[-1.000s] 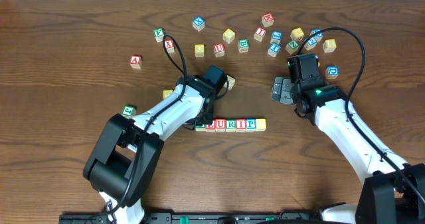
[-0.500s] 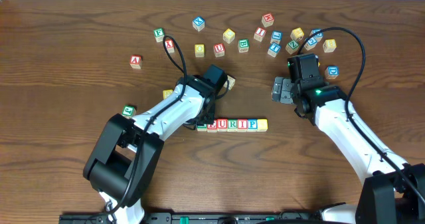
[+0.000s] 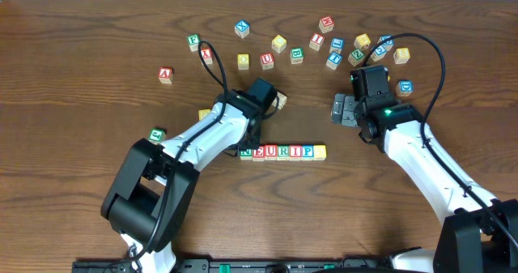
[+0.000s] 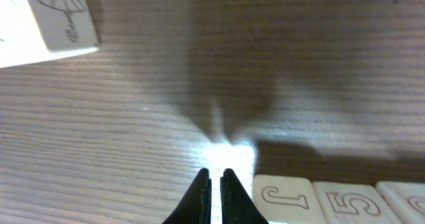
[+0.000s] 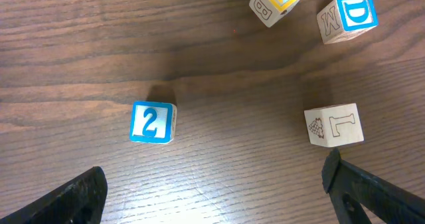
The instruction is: Spell out NEURIPS
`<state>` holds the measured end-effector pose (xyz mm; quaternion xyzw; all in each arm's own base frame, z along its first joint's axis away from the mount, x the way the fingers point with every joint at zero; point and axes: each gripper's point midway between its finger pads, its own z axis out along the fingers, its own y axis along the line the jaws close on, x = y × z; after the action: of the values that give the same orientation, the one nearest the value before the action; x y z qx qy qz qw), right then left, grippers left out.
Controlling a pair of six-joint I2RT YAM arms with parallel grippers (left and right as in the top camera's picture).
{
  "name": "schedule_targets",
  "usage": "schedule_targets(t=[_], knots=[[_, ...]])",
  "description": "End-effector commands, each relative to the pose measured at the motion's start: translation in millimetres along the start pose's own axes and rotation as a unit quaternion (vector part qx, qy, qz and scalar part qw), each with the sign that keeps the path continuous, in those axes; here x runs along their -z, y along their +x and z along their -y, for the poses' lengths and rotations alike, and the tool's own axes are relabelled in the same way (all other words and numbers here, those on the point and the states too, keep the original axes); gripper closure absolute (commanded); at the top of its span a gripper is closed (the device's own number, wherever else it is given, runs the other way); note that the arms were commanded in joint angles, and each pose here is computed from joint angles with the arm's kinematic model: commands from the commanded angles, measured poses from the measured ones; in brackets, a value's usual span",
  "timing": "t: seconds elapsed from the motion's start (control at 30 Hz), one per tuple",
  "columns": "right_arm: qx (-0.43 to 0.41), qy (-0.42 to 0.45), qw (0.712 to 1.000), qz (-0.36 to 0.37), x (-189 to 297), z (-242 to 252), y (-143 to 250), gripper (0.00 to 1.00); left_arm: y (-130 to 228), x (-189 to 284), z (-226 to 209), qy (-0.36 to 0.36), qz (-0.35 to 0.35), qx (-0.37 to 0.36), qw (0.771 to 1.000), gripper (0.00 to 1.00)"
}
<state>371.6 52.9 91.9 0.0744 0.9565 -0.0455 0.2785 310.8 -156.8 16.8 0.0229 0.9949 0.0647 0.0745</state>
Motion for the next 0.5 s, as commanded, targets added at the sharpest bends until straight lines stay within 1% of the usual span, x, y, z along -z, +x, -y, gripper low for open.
schedule_targets(t=[0.0,0.23,0.33,0.47], knots=[[0.007,0.007,1.0,0.009,1.6,3.0,-8.2,0.01,-5.0,-6.6,-17.5,-0.021,0.001,0.01,1.0,0.92],[0.011,0.007,1.0,0.009,1.6,3.1,-8.1,0.01,-33.0,-0.3,-42.7,-0.014,0.016,0.025,0.999,0.92],[0.023,0.007,1.0,0.01,1.6,2.8,-8.7,0.01,-44.1,5.9,-43.7,0.016,0.021,0.018,0.999,0.92],[0.037,0.007,0.999,0.01,3.8,2.5,-11.2,0.01,-63.5,21.1,-53.0,0.035,0.047,0.034,0.998,0.92]])
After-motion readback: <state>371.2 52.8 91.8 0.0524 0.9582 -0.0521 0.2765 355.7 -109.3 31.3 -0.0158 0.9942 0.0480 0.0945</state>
